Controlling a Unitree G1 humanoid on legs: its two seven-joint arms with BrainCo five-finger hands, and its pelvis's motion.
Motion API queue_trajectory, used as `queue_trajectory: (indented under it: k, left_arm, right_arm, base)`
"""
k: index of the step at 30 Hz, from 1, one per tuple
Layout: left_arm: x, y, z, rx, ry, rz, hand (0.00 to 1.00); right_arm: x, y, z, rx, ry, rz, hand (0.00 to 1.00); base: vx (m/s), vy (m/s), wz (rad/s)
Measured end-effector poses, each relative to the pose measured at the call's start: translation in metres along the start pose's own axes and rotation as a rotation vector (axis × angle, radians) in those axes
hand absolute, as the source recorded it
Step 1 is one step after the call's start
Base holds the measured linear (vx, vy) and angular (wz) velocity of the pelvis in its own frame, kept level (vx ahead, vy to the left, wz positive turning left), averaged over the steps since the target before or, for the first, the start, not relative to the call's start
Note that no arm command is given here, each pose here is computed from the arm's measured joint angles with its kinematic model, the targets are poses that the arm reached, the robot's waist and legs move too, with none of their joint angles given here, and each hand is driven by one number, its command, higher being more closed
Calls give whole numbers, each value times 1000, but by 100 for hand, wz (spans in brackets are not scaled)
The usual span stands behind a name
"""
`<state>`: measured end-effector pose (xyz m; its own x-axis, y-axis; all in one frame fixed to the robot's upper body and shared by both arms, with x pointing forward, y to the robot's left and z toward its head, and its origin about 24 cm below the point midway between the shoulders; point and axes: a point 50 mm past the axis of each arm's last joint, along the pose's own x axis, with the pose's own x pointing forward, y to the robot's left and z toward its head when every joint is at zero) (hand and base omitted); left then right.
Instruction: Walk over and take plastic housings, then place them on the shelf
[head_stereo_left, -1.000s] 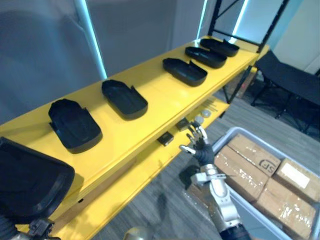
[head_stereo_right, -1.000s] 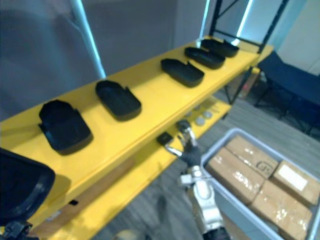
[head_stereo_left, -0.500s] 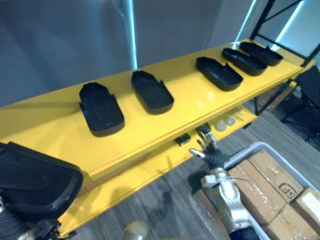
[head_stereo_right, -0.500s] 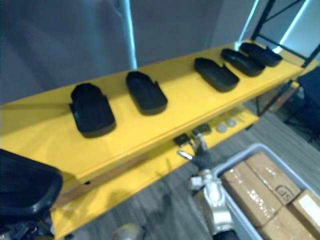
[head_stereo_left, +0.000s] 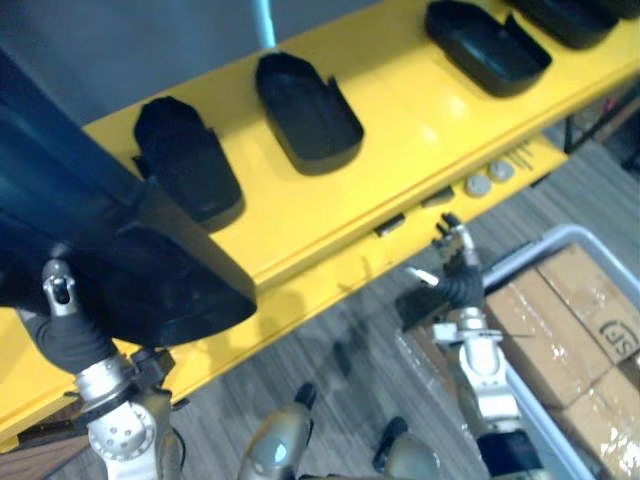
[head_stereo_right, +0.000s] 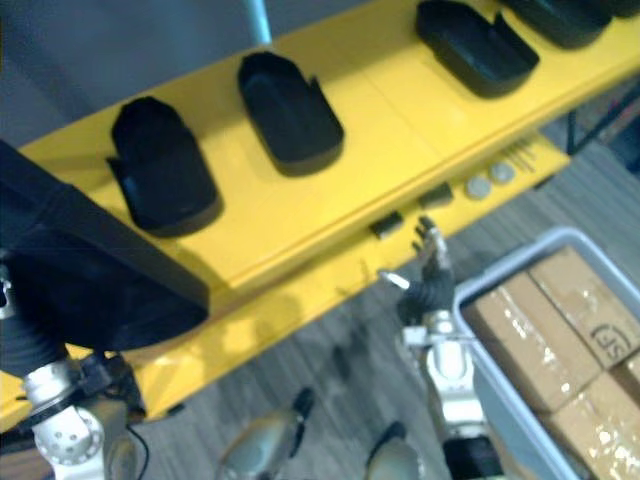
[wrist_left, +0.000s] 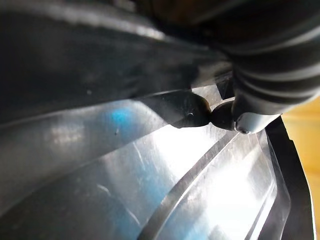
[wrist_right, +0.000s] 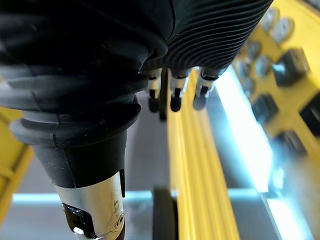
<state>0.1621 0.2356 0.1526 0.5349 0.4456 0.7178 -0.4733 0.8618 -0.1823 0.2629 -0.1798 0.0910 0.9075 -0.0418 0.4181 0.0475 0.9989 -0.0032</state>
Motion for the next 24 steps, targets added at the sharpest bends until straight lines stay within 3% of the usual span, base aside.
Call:
queue_trajectory:
  k: [9, 16, 24]
  left_arm:
    - [3, 6, 2, 45, -37, 113, 100]
    - [8, 30, 8, 240, -122, 220, 100]
    - [16, 30, 6, 322, -140, 212, 100]
  right_arm:
    - [11, -3, 28, -10, -175, -15, 0]
    - [12, 2, 31, -14, -210, -30, 0]
    - [6, -9, 37, -21, -254, -83, 0]
  base:
    - [-62, -48, 0]
    - [-44, -15, 24]
    - [192, 3, 69]
